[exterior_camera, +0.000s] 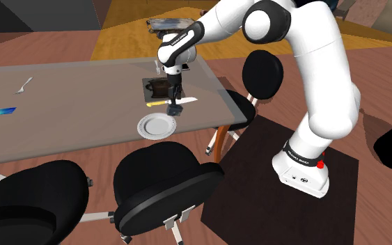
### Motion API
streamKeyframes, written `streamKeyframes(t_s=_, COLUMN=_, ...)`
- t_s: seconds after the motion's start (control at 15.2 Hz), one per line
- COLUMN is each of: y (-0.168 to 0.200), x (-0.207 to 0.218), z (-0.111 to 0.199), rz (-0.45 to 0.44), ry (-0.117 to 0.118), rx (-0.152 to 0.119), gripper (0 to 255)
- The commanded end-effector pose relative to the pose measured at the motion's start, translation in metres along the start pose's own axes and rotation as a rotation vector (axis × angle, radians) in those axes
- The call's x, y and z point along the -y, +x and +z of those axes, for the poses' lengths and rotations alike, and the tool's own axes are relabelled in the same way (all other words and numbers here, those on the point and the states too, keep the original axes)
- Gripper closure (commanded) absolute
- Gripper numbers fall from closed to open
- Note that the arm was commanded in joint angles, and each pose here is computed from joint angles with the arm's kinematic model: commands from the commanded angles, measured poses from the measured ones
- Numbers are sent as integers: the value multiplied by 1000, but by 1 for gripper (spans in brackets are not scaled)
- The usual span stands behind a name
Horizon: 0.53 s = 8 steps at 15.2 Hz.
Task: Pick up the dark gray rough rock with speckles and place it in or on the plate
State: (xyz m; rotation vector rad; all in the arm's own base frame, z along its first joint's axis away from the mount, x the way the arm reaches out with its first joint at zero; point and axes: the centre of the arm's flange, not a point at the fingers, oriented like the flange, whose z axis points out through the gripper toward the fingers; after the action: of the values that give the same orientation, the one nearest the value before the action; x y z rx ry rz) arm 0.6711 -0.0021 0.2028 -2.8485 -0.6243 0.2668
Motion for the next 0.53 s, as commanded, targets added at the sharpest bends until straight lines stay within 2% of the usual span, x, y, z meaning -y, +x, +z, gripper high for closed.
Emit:
streamKeyframes(t_s=0.0, y=0, x=0, z=1, rz=0, ry=0, rx=0, gripper=0)
streamKeyframes(t_s=0.33, y=0, x=0, z=1, rz=0, ry=0, rx=0, gripper=0)
streamKeyframes(t_s=0.4, y=0, x=0, z=1, rz=0, ry=0, rx=0, gripper=255)
streamKeyframes(t_s=0.46, y=0, x=0, z=1, rz=0, ry=0, rx=0, gripper=255)
